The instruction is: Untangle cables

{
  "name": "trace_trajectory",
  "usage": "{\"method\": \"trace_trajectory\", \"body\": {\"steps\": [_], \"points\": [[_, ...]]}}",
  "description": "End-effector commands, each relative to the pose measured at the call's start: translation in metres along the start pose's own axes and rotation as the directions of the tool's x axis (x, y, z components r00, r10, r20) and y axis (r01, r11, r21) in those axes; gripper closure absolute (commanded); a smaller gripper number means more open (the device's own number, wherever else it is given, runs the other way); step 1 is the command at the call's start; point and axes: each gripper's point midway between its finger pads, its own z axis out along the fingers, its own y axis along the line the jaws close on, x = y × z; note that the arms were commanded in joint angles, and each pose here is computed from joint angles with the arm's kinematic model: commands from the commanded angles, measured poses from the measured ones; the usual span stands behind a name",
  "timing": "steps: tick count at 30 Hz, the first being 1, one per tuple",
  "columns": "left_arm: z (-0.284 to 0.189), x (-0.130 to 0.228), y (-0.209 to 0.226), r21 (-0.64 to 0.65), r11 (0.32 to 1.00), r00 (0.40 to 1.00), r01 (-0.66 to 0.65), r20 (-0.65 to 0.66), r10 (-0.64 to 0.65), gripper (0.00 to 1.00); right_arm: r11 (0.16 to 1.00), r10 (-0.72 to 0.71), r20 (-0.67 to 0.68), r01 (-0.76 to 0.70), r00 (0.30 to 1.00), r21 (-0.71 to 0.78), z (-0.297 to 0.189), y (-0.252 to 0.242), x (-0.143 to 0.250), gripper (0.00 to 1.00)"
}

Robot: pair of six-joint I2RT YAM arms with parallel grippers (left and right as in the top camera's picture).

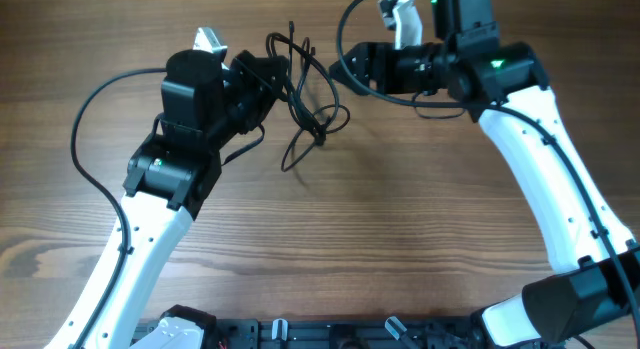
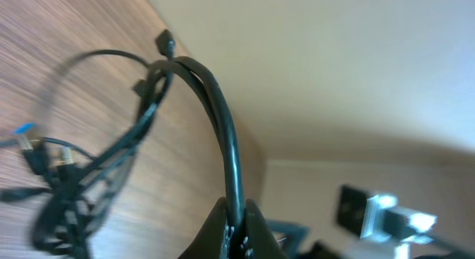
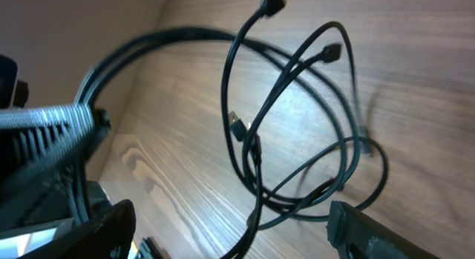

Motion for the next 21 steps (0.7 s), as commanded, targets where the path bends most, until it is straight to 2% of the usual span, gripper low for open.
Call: {"method": "trace_trajectory", "body": {"steps": [1, 6, 8, 12, 14, 16, 18, 21], "points": [[-0.003, -0.003, -0.013, 0.048, 0.976, 0.978, 0.21, -0.004, -0.21, 0.96, 0.994, 0.055, -0.004, -0.055, 0.998, 0.097, 0.019, -0.002, 0.006, 0.15], [-0.003, -0.003, -0.012, 0.046, 0.937, 0.938, 0.345, -0.01, -0.345, 0.96, 0.976, 0.133, -0.035, -0.125, 0.991, 0.179, 0.041, -0.018, 0.018, 0.16], [-0.003, -0.003, -0.012, 0.045, 0.895, 0.897, 0.443, -0.014, -0.443, 0.96, 0.976, 0.119, -0.045, -0.109, 0.992, 0.19, 0.044, -0.023, 0.019, 0.16], [-0.003, -0.003, -0.012, 0.042, 0.792, 0.793, 0.609, -0.023, -0.608, 0.96, 0.979, -0.017, -0.044, 0.026, 0.999, 0.2, 0.035, -0.036, 0.01, 0.12], [-0.003, -0.003, -0.013, 0.042, 0.735, 0.736, 0.677, -0.027, -0.676, 0.96, 0.98, -0.028, -0.044, 0.036, 0.999, 0.193, 0.031, -0.042, 0.007, 0.11], [-0.003, -0.004, -0.015, 0.05, 0.703, 0.705, 0.709, -0.035, -0.709, 0.96, 0.981, -0.042, -0.052, 0.051, 0.998, 0.185, 0.032, -0.043, 0.008, 0.11], [-0.004, -0.006, -0.02, 0.066, 0.679, 0.682, 0.731, -0.045, -0.73, 0.96, 0.979, -0.012, -0.062, 0.024, 0.998, 0.204, 0.036, -0.049, 0.011, 0.11], [-0.006, -0.019, -0.027, 0.122, 0.651, 0.659, 0.75, -0.037, -0.752, 0.96, 0.92, 0.132, -0.03, -0.111, 0.991, 0.376, 0.034, -0.086, 0.017, 0.09]]}}
